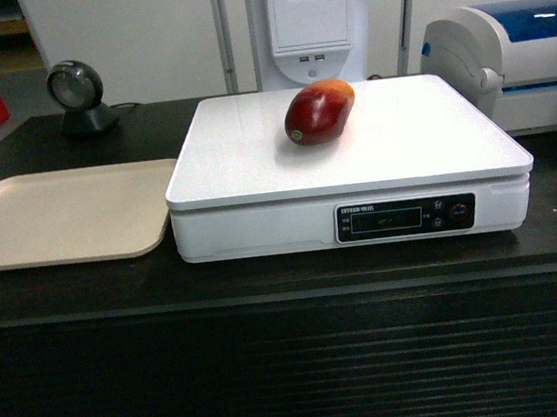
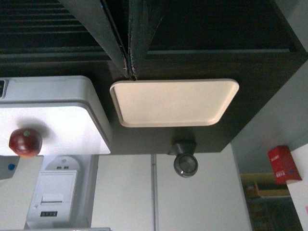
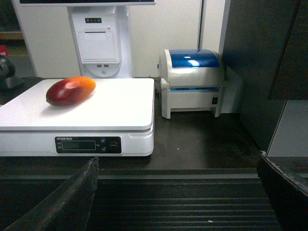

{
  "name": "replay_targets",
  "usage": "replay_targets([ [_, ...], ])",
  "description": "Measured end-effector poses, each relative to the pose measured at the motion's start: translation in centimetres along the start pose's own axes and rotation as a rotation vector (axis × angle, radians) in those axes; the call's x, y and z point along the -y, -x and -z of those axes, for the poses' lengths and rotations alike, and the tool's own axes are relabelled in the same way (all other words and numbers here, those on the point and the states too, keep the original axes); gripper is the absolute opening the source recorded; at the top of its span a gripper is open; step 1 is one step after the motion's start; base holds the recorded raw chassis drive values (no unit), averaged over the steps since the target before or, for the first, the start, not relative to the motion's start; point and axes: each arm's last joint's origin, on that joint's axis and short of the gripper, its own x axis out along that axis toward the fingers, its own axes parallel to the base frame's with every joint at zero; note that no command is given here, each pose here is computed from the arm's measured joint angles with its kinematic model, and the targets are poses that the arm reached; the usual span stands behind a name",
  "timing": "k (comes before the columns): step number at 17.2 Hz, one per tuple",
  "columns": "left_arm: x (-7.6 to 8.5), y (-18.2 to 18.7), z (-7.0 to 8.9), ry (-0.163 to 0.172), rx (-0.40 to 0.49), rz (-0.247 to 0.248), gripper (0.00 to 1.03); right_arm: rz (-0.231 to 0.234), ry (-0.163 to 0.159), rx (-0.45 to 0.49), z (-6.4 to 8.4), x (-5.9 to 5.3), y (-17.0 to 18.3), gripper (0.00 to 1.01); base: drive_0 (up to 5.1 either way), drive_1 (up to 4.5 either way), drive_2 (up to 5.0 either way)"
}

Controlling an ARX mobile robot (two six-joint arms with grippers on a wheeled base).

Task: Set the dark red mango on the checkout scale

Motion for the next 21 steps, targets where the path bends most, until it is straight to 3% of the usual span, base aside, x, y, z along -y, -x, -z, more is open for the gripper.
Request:
replay_targets([
  [1,0.00,0.00,-0.03,0.000,0.003,0.000,0.21,0.000,0.000,0.000,0.00,0.00,0.00,0.98,0.0,0.00,0.0],
  [2,0.00,0.00,-0.03,0.000,0.003,0.000,0.34,0.000,0.000,0.000,0.00,0.00,0.00,0.98,0.0,0.00,0.0],
  [9,0.00,0.00,-0.03,0.000,0.003,0.000,0.55,0.000,0.000,0.000,0.00,0.00,0.00,0.98,0.0,0.00,0.0],
  [10,0.00,0.00,-0.03,0.000,0.003,0.000,0.63,0.000,0.000,0.000,0.00,0.00,0.00,0.98,0.0,0.00,0.0],
  [13,0.00,0.00,-0.03,0.000,0.003,0.000,0.97,0.000,0.000,0.000,0.00,0.00,0.00,0.98,0.0,0.00,0.0],
  [21,0.00,0.00,-0.03,0.000,0.003,0.000,0.98,0.000,0.000,0.000,0.00,0.00,0.00,0.98,0.0,0.00,0.0],
])
